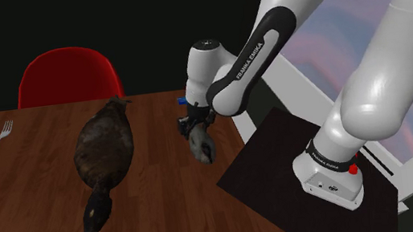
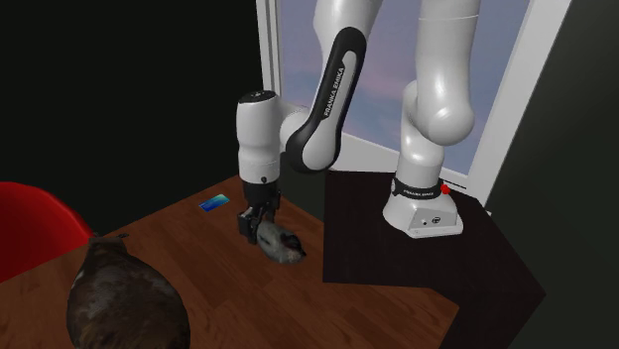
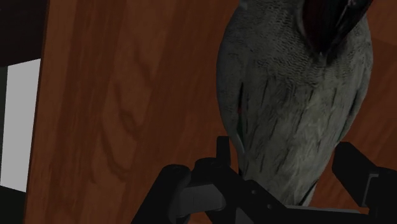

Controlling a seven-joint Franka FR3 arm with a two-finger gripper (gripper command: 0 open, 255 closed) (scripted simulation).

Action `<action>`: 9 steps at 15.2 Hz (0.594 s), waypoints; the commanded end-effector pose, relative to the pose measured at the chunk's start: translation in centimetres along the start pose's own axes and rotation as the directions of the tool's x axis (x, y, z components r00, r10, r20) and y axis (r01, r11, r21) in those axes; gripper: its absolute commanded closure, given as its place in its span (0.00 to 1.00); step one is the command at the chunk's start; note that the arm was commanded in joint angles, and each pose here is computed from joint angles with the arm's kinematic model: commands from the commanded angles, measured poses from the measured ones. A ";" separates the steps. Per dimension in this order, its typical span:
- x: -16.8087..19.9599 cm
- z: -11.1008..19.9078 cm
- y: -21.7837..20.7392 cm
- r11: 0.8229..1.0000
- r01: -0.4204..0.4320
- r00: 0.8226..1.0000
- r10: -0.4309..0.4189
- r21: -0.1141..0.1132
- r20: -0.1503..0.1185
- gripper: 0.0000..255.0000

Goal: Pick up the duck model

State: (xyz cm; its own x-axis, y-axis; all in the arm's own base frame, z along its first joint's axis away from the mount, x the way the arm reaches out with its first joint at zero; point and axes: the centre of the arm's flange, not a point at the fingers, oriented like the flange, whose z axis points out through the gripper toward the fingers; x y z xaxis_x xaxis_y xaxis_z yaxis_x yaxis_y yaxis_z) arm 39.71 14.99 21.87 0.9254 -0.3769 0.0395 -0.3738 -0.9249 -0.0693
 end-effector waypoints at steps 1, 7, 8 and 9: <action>0.0 -1.0 0.0 1.000 0.000 1.000 0.000 0.000 0.000 1.00; 0.2 -4.1 -0.3 1.000 0.000 1.000 0.000 0.000 0.000 1.00; 0.2 -4.7 -0.3 1.000 0.000 1.000 0.000 0.000 0.000 1.00; 0.2 -5.2 -0.3 1.000 0.000 1.000 0.000 0.000 0.000 1.00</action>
State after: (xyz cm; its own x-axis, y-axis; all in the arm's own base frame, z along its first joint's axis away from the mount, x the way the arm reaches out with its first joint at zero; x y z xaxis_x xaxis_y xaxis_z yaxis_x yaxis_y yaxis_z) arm 39.65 15.04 26.43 0.9254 -0.3769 0.0394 -0.3738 -0.9249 -0.0691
